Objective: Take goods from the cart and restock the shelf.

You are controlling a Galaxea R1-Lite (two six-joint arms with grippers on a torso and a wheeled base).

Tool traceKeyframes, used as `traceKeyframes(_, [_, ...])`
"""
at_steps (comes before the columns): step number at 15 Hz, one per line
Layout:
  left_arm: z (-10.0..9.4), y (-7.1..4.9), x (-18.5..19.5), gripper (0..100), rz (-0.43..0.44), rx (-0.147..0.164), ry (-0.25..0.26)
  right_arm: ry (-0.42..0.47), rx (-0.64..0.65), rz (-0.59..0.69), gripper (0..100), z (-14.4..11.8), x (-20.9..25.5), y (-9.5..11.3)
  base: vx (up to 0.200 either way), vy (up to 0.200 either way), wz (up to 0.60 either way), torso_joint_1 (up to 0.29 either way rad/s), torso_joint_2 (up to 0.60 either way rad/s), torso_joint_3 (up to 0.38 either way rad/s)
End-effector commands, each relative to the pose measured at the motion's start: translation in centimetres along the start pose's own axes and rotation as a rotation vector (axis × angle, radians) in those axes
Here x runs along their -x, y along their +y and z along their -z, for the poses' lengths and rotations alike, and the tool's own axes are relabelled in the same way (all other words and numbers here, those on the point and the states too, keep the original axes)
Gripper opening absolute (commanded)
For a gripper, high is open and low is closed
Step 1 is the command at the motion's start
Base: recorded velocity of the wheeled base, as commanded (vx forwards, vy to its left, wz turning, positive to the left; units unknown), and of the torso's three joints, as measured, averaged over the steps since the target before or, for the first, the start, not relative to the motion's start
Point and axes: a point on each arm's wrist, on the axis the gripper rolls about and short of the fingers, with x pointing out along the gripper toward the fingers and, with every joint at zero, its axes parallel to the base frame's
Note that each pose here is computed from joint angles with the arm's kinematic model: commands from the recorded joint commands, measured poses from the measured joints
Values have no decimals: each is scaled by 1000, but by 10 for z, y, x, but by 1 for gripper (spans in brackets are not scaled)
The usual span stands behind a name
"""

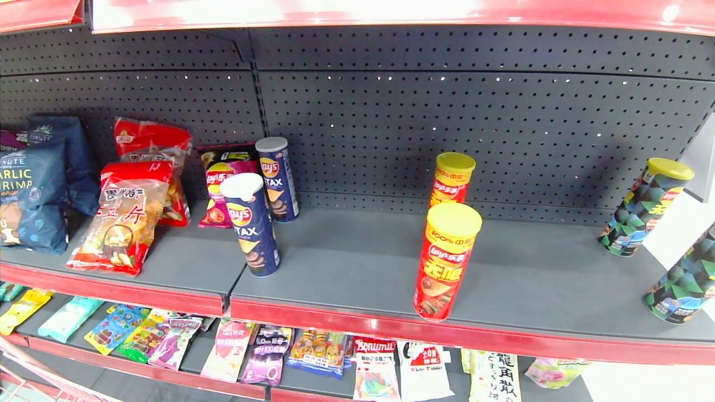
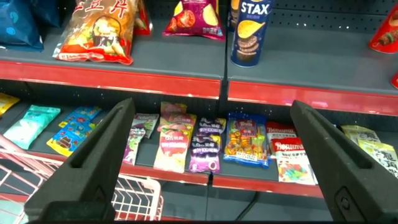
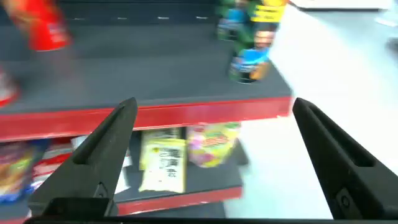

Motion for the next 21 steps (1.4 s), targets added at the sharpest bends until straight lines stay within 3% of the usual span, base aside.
traceKeyframes(1, [1, 0, 0, 100, 0, 0, 3, 20, 3, -184, 100, 1, -2, 2, 0, 0, 0, 0, 0, 0])
traceKeyframes(2, [1, 0, 0, 100, 0, 0, 3, 25, 8, -198, 100, 1, -3, 1, 0, 0, 0, 0, 0, 0])
traceKeyframes(4, [0, 0, 0, 100, 0, 0, 1, -66, 6, -279, 100, 3, 4, -2, 0, 0, 0, 0, 0, 0])
traceKeyframes(6, [0, 0, 0, 100, 0, 0, -2, -112, -7, -178, 100, 4, 8, -4, 0, 0, 0, 0, 0, 0])
traceKeyframes(8, [0, 0, 0, 100, 0, 0, -2, -109, -59, -150, 100, 5, 8, -5, 0, 0, 0, 0, 0, 0])
traceKeyframes(10, [1, 0, 0, 100, 1, 0, 1, -91, 2, -308, 100, 8, 8, -1, 0, 0, 0, 0, 0, 0])
traceKeyframes(11, [2, 0, 0, 100, 1, 0, 3, -45, -31, -308, 100, 11, 8, -1, 0, 0, 0, 0, 0, 0])
traceKeyframes(21, [2, 0, 0, 100, 1, 0, 3, -55, -64, -286, 100, 11, 8, -2, 0, 0, -60, 1, 0, 0])
